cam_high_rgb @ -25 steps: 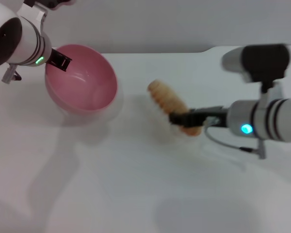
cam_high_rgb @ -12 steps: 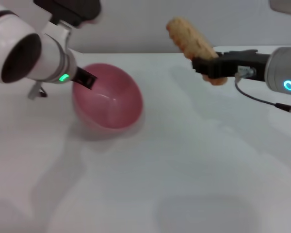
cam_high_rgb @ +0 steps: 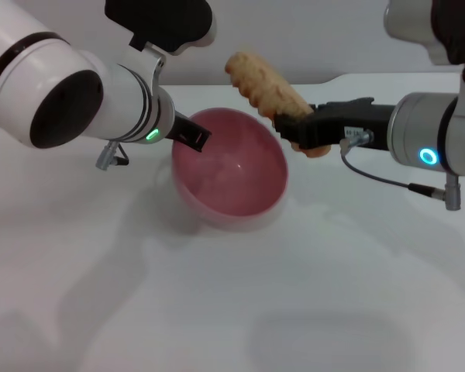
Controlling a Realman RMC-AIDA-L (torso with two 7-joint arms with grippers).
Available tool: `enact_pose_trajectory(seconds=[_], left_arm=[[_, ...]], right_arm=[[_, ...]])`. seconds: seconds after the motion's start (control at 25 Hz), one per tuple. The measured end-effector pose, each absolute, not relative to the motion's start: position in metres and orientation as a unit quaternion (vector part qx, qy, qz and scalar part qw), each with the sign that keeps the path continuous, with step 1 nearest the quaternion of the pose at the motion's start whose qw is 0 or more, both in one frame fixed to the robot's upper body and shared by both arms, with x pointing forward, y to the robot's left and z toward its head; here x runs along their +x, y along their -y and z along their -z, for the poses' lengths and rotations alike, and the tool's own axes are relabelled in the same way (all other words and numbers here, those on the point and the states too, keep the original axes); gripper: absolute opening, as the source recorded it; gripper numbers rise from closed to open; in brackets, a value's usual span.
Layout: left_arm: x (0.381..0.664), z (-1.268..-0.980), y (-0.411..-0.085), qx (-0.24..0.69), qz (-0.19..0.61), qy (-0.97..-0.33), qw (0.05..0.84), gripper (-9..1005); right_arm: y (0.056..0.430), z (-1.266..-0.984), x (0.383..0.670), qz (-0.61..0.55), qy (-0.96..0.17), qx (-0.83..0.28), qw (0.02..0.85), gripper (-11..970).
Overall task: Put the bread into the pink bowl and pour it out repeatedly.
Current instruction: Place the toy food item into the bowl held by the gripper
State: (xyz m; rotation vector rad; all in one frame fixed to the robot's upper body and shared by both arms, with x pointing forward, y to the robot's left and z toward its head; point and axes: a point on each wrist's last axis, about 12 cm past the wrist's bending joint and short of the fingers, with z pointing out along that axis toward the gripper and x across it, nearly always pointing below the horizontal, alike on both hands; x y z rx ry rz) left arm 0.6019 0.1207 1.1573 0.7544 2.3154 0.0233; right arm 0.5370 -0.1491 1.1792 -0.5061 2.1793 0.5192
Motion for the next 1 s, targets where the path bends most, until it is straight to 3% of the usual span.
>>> enact_pose_trajectory(seconds=[0.28, 0.72, 0.88, 1.0], left_arm=[[0.604, -1.161, -0.121, 0.289, -0.008, -0.891, 0.351, 47], [0.604, -1.162, -0.115, 0.288, 0.013, -0.89, 0.354, 48], [0.602, -1.159, -0.111, 0.289, 0.034, -0.888, 0.356, 48], [0.601, -1.157, -0.11, 0.288, 0.043, -0.889, 0.353, 47]], right_arm=[[0.148, -1.173, 0.539, -0.192, -0.868, -0.215, 0.404, 351], [0.151, -1.168, 0.551, -0.188, -0.861, -0.2, 0.428, 581], [0.15, -1.165, 0.553, -0.192, -0.861, -0.193, 0.431, 750], [0.149, -1.165, 0.554, -0.193, -0.86, -0.192, 0.432, 750]])
